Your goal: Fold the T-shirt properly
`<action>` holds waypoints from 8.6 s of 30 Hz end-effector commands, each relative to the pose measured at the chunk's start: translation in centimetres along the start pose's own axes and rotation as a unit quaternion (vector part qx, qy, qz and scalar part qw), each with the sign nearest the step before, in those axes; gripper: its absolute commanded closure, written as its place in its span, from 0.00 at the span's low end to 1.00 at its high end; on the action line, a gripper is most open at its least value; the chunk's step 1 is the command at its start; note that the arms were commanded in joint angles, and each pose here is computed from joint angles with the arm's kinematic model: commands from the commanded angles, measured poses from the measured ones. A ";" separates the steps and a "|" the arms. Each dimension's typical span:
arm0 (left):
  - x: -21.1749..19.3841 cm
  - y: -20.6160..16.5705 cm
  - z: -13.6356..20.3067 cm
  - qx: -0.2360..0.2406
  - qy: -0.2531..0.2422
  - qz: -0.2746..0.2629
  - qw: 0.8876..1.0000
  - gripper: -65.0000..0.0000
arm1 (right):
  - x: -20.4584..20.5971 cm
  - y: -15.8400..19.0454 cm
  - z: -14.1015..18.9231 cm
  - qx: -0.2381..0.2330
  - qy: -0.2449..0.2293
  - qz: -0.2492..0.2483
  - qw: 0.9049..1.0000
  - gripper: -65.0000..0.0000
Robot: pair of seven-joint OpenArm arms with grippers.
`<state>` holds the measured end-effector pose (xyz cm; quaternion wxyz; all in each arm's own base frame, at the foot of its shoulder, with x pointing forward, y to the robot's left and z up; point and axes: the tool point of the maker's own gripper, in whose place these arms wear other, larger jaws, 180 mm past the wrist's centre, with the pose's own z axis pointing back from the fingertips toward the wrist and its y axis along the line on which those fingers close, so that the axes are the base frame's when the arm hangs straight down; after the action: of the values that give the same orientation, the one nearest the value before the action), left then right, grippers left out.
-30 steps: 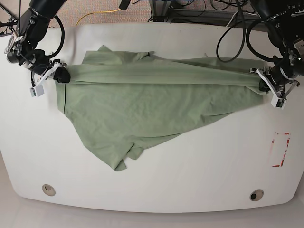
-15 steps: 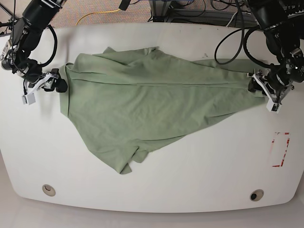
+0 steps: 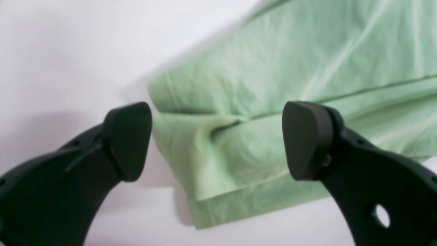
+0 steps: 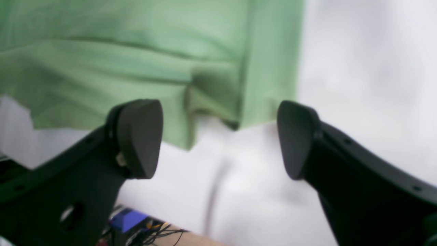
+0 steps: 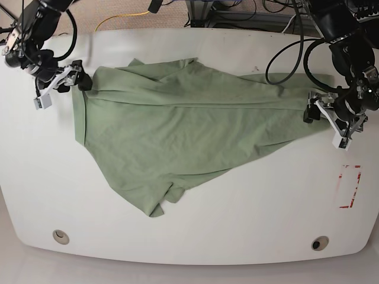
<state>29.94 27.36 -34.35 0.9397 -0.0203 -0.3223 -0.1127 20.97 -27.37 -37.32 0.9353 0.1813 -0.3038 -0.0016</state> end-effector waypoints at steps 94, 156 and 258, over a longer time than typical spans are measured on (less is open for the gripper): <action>-6.3 -2.2 -2.4 -0.004 0.036 -0.026 0.999 0.15 | -5.6 6.2 1.5 0.069 0.013 -0.028 0.997 0.25; -6.0 -2.2 -2.3 -0.003 0.034 -0.029 0.999 0.15 | -5.3 11.4 -6.5 0.129 0.037 -0.157 0.978 0.29; -2.1 -2.8 -0.9 0.008 -0.010 -0.078 0.997 0.15 | 9.7 1.5 -1.7 -0.021 -0.044 0.077 0.996 0.31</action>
<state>27.30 24.91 -38.12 0.9356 0.0036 -0.3065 -0.1754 29.87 -24.74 -33.73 0.9245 0.1573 -0.3426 0.0563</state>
